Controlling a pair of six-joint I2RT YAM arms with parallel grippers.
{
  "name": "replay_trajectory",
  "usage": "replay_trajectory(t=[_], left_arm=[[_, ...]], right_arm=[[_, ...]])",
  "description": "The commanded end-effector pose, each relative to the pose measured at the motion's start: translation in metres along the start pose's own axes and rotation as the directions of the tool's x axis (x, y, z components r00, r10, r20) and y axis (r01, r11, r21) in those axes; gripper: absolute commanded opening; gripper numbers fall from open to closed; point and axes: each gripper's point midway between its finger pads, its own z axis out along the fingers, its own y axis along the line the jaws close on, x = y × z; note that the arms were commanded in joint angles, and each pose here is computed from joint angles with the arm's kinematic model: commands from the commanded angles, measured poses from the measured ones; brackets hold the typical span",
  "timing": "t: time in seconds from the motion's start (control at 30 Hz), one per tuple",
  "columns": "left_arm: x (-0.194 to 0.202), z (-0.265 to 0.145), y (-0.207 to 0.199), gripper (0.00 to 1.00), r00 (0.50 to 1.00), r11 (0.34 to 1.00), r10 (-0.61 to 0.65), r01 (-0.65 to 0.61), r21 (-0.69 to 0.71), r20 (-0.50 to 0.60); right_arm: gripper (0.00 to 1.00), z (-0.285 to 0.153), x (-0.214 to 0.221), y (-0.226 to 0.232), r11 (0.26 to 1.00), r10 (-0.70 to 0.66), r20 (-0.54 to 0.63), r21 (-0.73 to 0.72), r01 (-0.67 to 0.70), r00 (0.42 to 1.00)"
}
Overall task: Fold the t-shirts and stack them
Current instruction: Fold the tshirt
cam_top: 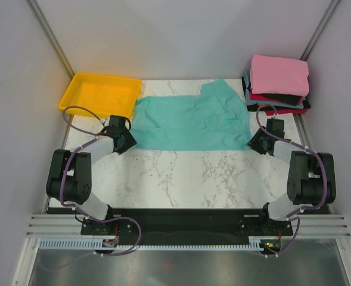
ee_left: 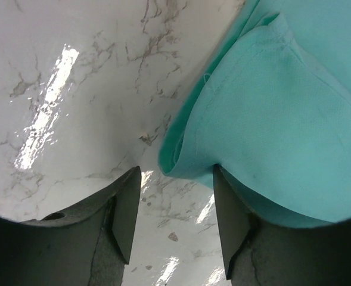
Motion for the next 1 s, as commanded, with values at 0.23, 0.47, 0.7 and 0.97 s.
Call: replay_trajectory(t=[0.23, 0.47, 0.7, 0.97], left_arm=[[-0.035, 0.01, -0.029, 0.03, 0.996, 0.997, -0.054, 0.05, 0.053, 0.069], [-0.036, -0.027, -0.025, 0.02, 0.996, 0.996, -0.039, 0.032, 0.082, 0.081], [-0.014, -0.079, -0.023, 0.02, 0.999, 0.981, -0.03, 0.023, 0.191, 0.034], [-0.002, -0.151, -0.003, 0.02, 0.993, 0.961, -0.062, 0.032, 0.274, 0.099]], right_arm=[[0.01, 0.009, 0.018, -0.008, 1.0, 0.01, -0.065, 0.01, -0.009, 0.998], [0.0, -0.021, 0.007, 0.0, 0.999, 0.042, -0.014, -0.02, -0.043, 0.999], [0.0, -0.062, 0.013, 0.002, 0.998, 0.061, -0.001, -0.033, -0.061, 0.998], [0.0, -0.12, 0.015, -0.001, 0.997, 0.061, 0.108, -0.055, -0.055, 0.992]])
